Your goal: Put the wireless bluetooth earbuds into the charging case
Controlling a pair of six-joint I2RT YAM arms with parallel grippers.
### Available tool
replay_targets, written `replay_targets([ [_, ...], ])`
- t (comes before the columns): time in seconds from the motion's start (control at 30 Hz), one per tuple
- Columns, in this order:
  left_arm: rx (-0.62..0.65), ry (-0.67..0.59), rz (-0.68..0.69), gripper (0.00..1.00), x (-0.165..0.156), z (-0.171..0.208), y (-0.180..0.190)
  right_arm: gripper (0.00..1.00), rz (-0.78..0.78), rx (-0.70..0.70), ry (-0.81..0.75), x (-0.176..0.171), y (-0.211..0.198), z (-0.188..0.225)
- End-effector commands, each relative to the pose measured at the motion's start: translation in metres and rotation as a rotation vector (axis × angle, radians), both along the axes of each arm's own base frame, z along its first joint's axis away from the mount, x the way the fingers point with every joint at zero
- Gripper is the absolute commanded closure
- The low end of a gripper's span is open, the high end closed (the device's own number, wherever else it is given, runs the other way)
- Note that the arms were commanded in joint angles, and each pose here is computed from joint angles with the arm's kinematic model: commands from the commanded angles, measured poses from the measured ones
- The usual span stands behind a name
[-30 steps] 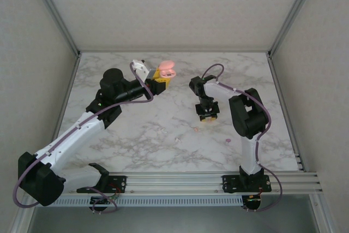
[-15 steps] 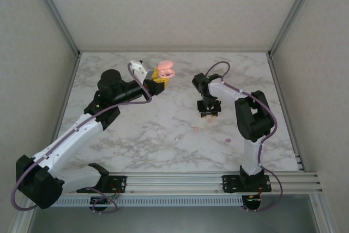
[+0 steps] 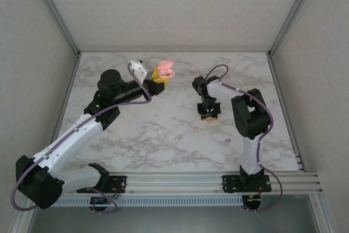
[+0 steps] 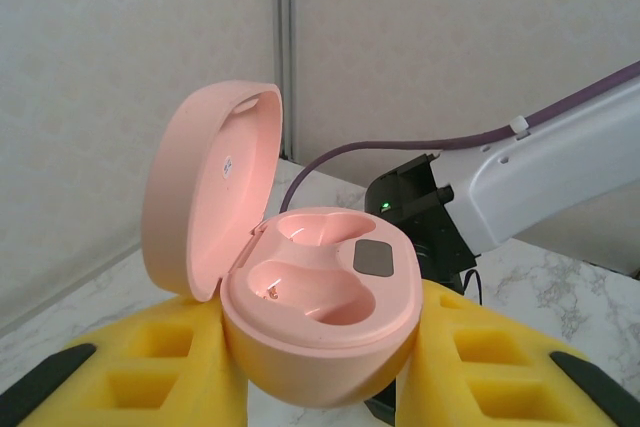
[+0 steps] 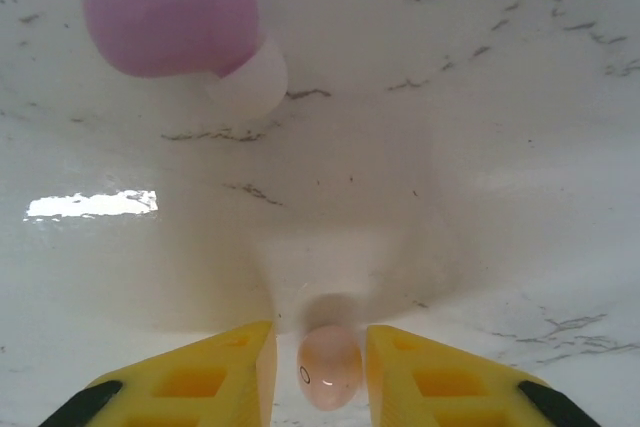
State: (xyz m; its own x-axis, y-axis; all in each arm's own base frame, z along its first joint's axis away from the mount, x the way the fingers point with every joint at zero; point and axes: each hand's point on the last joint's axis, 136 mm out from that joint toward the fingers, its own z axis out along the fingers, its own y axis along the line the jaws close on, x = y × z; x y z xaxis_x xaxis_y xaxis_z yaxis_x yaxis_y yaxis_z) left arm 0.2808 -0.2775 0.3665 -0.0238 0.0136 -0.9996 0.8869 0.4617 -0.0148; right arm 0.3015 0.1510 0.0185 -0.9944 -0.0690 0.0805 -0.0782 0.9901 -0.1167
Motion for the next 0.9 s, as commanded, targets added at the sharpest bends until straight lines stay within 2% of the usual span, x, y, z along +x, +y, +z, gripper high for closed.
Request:
replay_targets([
  [0.0, -0.012, -0.030, -0.001, 0.81, -0.003, 0.007, 0.000, 0.72, 0.003, -0.016, 0.034, -0.006, -0.006, -0.010],
  [0.87, -0.021, -0.019, -0.019, 0.81, -0.002, 0.007, -0.004, 0.77, -0.046, 0.006, 0.084, -0.024, -0.018, -0.023],
])
